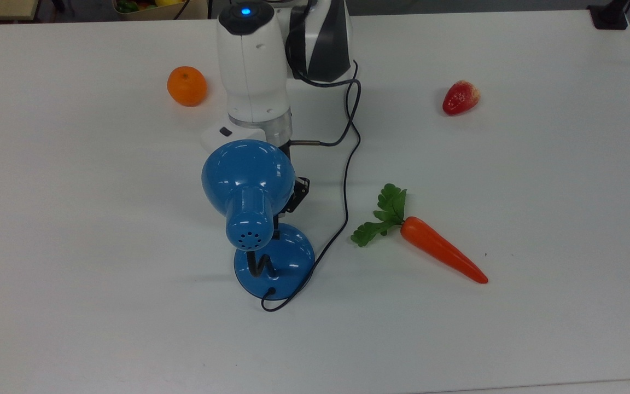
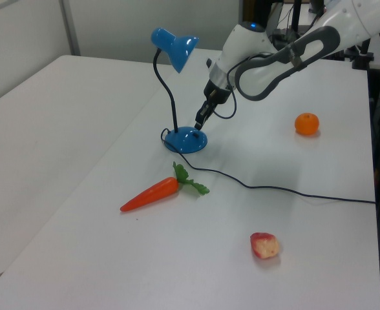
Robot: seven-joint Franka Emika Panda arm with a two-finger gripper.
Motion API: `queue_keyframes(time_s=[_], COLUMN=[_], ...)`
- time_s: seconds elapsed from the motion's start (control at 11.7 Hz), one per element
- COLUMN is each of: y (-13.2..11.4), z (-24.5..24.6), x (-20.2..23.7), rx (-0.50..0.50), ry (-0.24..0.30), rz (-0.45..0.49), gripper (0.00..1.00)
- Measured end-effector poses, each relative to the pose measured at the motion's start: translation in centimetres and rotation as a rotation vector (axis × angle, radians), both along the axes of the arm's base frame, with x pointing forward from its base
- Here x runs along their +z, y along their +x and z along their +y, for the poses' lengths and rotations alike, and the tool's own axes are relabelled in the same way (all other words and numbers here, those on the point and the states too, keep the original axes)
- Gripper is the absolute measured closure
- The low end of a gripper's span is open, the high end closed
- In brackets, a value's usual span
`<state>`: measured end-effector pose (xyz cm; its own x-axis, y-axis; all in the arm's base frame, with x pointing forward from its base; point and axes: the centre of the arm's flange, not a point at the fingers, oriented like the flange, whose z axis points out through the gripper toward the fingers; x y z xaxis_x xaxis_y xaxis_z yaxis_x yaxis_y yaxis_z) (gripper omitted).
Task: Turn on desk lamp
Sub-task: 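Move the gripper down to the switch on the blue lamp base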
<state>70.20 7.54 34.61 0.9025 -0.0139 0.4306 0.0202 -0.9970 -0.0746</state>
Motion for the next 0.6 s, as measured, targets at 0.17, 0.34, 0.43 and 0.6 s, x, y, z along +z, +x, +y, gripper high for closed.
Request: queue_keyframes(time_s=[0.17,0.34,0.43,0.6], y=[0.41,0.71,0.81,1.07], z=[0.5,0.44,0.4,0.28], x=[-0.56,-0.57,-0.61,-0.58], rx=[-0.001,-0.003,-0.004,-0.006], ry=[-0.008,-0.009,-0.01,-0.012], rz=[0.001,-0.008,-0.011,-0.018], gripper=[0.93,0.93,0.93,0.93])
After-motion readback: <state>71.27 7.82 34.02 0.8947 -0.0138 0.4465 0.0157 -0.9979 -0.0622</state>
